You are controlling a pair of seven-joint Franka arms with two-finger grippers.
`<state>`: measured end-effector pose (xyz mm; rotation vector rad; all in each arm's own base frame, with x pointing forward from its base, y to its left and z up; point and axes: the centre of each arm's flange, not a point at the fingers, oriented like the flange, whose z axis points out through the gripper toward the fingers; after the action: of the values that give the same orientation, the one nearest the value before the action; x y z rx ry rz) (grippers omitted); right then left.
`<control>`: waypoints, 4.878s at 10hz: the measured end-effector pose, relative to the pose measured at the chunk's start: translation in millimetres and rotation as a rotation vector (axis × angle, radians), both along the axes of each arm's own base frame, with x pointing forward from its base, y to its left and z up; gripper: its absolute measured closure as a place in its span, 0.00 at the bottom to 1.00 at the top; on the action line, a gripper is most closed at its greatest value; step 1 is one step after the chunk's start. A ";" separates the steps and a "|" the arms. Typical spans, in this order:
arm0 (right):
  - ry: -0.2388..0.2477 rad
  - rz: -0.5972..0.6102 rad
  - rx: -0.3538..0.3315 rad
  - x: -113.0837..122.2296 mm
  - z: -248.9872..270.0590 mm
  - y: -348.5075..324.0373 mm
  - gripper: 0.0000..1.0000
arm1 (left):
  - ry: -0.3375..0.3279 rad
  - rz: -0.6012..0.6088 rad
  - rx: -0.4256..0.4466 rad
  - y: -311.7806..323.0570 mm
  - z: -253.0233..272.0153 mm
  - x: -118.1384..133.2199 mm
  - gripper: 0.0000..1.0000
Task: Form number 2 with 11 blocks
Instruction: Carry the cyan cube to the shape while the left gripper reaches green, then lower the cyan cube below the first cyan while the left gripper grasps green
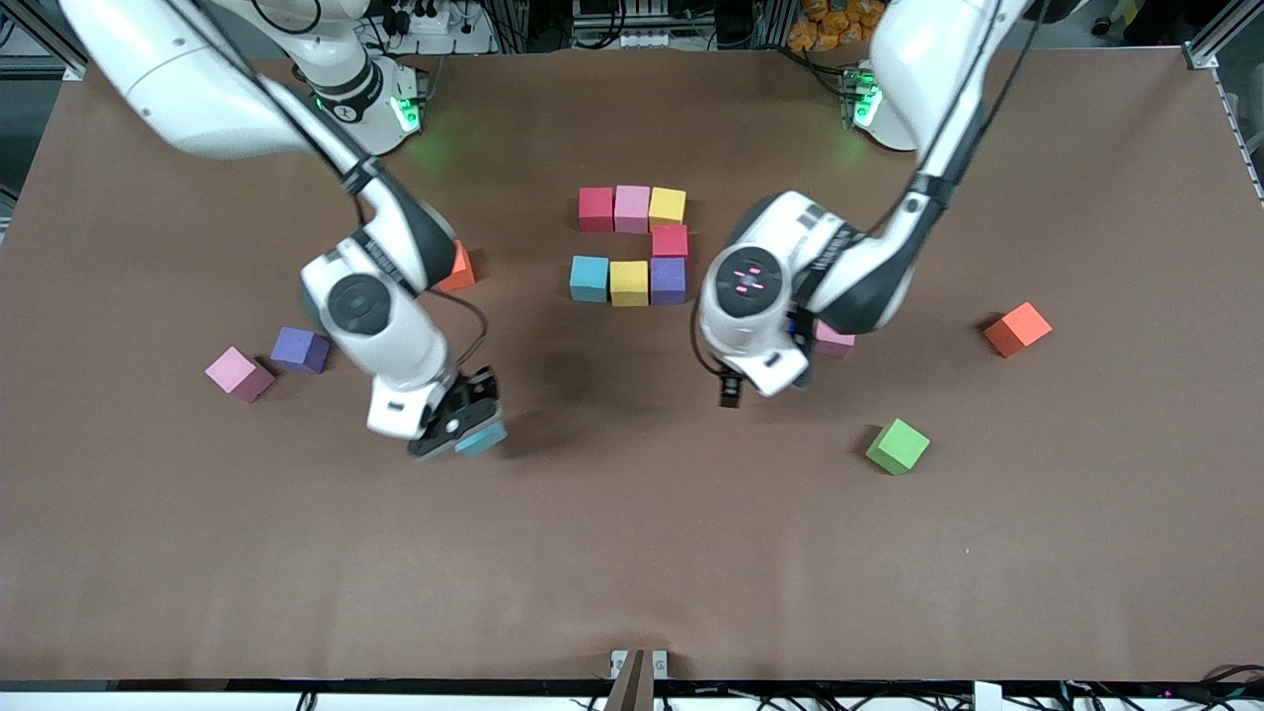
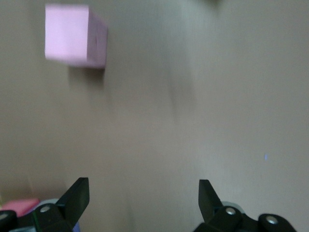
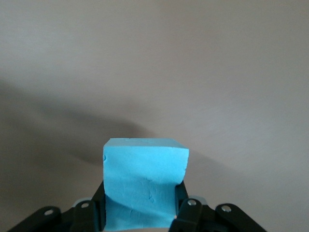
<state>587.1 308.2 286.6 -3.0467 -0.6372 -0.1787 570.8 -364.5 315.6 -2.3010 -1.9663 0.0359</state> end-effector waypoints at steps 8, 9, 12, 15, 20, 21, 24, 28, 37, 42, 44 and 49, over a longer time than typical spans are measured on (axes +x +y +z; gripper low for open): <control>0.082 -0.359 -0.014 -129.6 -43.6 119.5 0.44 | -0.033 -0.162 -0.048 226.4 -14.0 39.0 0.00; 0.087 -0.391 -0.016 -134.4 -47.6 120.9 0.44 | -0.060 -0.184 -0.057 235.3 -18.9 40.4 0.00; 0.098 -0.449 -0.032 -151.1 -57.4 130.4 0.44 | -0.134 -0.330 -0.085 233.1 -42.8 34.1 0.00; 0.104 -0.454 -0.052 -163.0 -64.7 135.1 0.44 | -0.130 -0.423 -0.091 233.0 -51.3 36.2 0.00; 0.099 -0.454 -0.063 -166.1 -68.8 136.9 0.44 | -0.112 -0.436 -0.076 241.7 -79.8 54.8 0.00; 0.099 -0.454 -0.064 -166.4 -69.1 136.9 0.44 | -0.112 -0.444 -0.065 243.6 -81.8 56.8 0.00; 0.101 -0.449 -0.067 -168.9 -70.5 138.5 0.44 | -0.125 -0.442 -0.062 245.1 -80.1 65.6 0.00; 0.100 -0.440 -0.070 -172.9 -71.2 142.0 0.44 | -0.130 -0.438 -0.067 244.7 -87.1 75.6 0.00; 0.095 -0.437 -0.078 -174.0 -74.1 142.2 0.35 | -0.102 -0.433 -0.051 256.0 -114.3 81.6 0.00; 0.087 -0.442 -0.088 -170.4 -77.4 138.5 0.20 | -0.100 -0.440 -0.052 250.9 -114.5 81.8 0.40; 0.084 -0.444 -0.085 -168.6 -75.7 138.6 0.20 | -0.098 -0.440 -0.051 251.0 -112.8 82.9 0.40; 0.099 -0.494 -0.029 -157.2 -47.0 142.0 0.14 | -0.085 -0.412 -0.051 241.7 -100.5 83.5 0.41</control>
<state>430.0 450.3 239.5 -3.1520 0.1281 -0.0237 654.3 -122.7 215.1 -2.7330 -1.4994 -0.0491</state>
